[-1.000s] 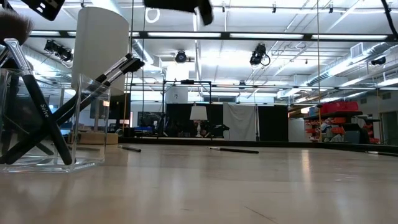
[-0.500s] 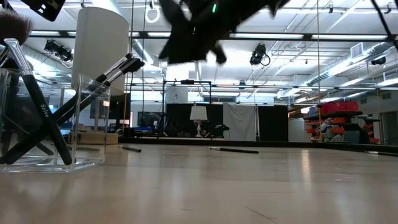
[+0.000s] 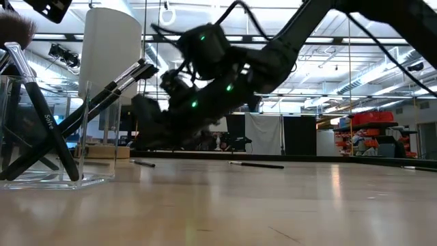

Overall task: Put items in baskets/containers
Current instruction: Put the eyeshadow brush into the transparent organizer

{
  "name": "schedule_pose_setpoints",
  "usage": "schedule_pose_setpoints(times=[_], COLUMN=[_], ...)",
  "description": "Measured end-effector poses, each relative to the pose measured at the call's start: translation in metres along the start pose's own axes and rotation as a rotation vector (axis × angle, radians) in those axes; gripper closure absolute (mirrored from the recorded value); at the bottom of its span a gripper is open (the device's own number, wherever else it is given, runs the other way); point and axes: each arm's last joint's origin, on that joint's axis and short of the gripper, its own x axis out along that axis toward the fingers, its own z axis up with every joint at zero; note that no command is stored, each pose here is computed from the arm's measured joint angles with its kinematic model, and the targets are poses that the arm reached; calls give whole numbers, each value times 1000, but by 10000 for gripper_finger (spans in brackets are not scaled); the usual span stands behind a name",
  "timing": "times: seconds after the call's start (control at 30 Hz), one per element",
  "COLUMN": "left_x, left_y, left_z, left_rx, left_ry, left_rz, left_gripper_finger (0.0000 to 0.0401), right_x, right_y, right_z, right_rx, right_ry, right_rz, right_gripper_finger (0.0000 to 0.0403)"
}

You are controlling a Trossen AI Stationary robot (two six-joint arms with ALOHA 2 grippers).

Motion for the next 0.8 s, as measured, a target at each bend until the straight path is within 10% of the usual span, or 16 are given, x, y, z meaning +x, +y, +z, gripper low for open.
schedule_pose_setpoints(times=[0.43, 0.8], left_x=[0, 0], left_y=[0, 0], left_z=[0, 0], left_rx=[13, 13], left_ry=[-8, -8], left_rz=[14, 14], left_gripper_finger=[234, 234], right_x=[15, 11], right_y=[-20, -23], right_z=[-11, -22], right_rx=[-111, -123], right_ry=[168, 293], right_rz=[-64, -77], right_gripper_finger=[244, 388])
